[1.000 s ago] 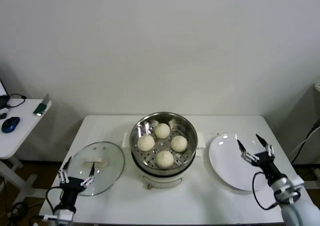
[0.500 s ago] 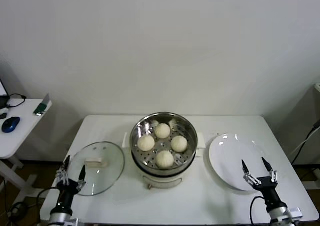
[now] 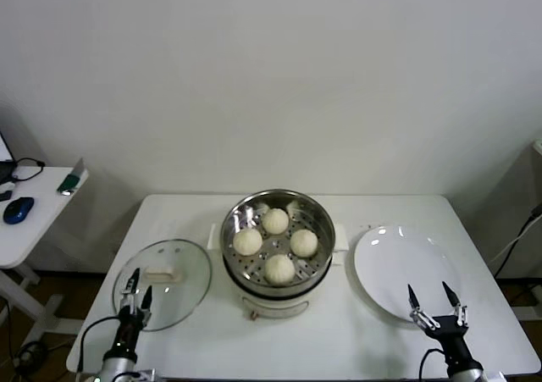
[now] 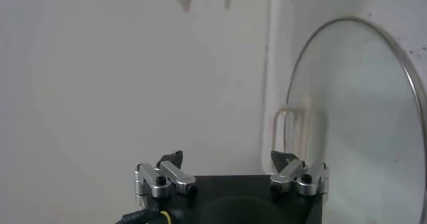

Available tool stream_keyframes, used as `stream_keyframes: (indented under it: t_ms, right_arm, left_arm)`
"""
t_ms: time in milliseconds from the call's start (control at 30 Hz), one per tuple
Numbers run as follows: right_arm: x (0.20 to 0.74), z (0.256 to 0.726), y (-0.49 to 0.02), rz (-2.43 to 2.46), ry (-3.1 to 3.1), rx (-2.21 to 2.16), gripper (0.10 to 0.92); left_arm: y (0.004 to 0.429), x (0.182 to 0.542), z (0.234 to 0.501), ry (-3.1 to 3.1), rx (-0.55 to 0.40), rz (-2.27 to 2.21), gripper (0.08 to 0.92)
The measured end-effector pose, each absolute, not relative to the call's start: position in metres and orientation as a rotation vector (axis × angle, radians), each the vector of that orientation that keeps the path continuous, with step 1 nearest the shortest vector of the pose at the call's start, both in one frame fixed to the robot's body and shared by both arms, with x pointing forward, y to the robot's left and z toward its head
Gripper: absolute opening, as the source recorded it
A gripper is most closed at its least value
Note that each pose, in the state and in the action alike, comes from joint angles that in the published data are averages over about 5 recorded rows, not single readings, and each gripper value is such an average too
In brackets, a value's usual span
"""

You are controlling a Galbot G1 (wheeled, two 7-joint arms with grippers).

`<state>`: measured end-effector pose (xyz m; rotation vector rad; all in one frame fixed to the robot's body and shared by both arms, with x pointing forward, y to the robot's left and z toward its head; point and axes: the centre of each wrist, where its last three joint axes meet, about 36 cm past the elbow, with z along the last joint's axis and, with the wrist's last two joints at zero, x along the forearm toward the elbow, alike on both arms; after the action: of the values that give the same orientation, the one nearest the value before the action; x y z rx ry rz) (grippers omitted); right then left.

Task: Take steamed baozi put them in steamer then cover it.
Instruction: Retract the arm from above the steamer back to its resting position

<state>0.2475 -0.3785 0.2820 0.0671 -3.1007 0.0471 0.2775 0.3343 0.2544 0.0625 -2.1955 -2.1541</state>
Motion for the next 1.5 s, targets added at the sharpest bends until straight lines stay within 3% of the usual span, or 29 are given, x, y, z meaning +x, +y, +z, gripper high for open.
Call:
stream_keyframes:
  t_ms: [300, 767, 867, 1500]
  right_arm:
    - [0.236, 0.276, -0.373, 0.039, -3.099, 0.045, 0.823]
    - [0.221, 0.267, -0.367, 0.042, -3.088, 0.029, 0.823]
    - [0.219, 0.265, -0.365, 0.04, -3.085, 0.03, 0.823]
    - [0.219, 0.261, -0.357, 0.019, -3.089, 0.024, 0.823]
  left_arm:
    - [0.335, 0.3, 0.237, -2.136, 0.054, -2.204, 0.823]
    - [0.341, 0.337, 0.231, -2.094, 0.074, -2.245, 0.814]
    - [0.342, 0.34, 0.23, -2.089, 0.075, -2.246, 0.763]
    - [0.342, 0.346, 0.221, -2.072, 0.064, -2.234, 0.213]
